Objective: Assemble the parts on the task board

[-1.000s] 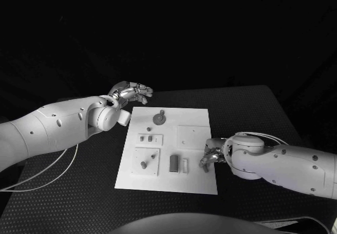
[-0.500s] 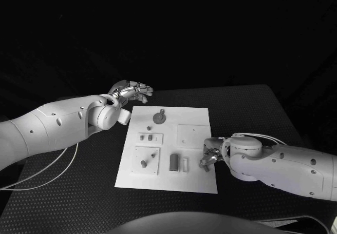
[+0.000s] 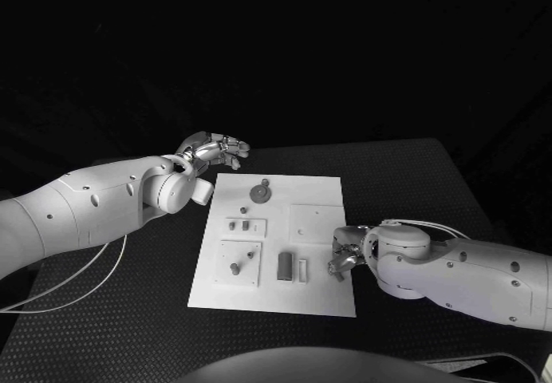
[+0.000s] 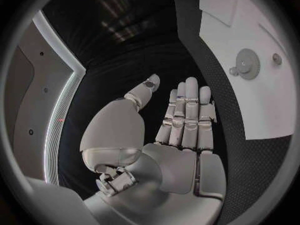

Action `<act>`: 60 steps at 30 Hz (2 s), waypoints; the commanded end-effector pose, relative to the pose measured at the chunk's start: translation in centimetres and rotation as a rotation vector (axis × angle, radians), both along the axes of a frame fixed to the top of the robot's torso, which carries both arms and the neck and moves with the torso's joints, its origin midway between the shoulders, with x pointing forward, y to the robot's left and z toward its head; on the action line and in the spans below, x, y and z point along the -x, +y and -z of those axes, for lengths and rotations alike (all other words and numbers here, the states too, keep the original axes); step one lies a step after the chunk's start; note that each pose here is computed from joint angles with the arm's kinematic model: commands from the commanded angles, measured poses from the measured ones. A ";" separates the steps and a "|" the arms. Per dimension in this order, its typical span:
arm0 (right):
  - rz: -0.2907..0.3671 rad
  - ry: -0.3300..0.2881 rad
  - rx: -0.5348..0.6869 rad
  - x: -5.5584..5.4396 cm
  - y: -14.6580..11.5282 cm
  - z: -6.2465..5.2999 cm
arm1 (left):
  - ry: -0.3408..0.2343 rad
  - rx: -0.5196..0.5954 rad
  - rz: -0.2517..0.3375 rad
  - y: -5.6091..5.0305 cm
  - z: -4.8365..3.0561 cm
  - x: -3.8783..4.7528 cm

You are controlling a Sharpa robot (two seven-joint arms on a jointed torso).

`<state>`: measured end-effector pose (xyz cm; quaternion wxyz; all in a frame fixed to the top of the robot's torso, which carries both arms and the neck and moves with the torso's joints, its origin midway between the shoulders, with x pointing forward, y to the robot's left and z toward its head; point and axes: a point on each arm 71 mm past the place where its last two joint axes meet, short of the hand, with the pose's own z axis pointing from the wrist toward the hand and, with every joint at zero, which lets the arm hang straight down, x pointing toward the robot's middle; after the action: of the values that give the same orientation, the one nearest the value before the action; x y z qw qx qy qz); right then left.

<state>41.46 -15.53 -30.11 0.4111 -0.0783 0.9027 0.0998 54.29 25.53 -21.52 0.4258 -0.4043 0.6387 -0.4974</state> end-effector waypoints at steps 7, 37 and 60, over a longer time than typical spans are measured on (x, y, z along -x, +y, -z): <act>0.222 0.159 -0.216 0.6 -0.8 0.6 | -0.003 0.007 0.012 -0.2 -0.09 0.01; 0.467 0.366 -0.441 0.2 3.1 0.7 | 0.000 0.006 0.017 -0.4 -0.08 0.01; 0.430 0.361 -0.399 0.3 3.0 1.3 | -0.003 -0.004 0.020 -0.3 -0.08 0.04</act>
<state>41.43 -12.27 -30.83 0.2679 0.2309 0.9114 0.2106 54.28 25.42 -21.55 0.4249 -0.4028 0.6413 -0.4959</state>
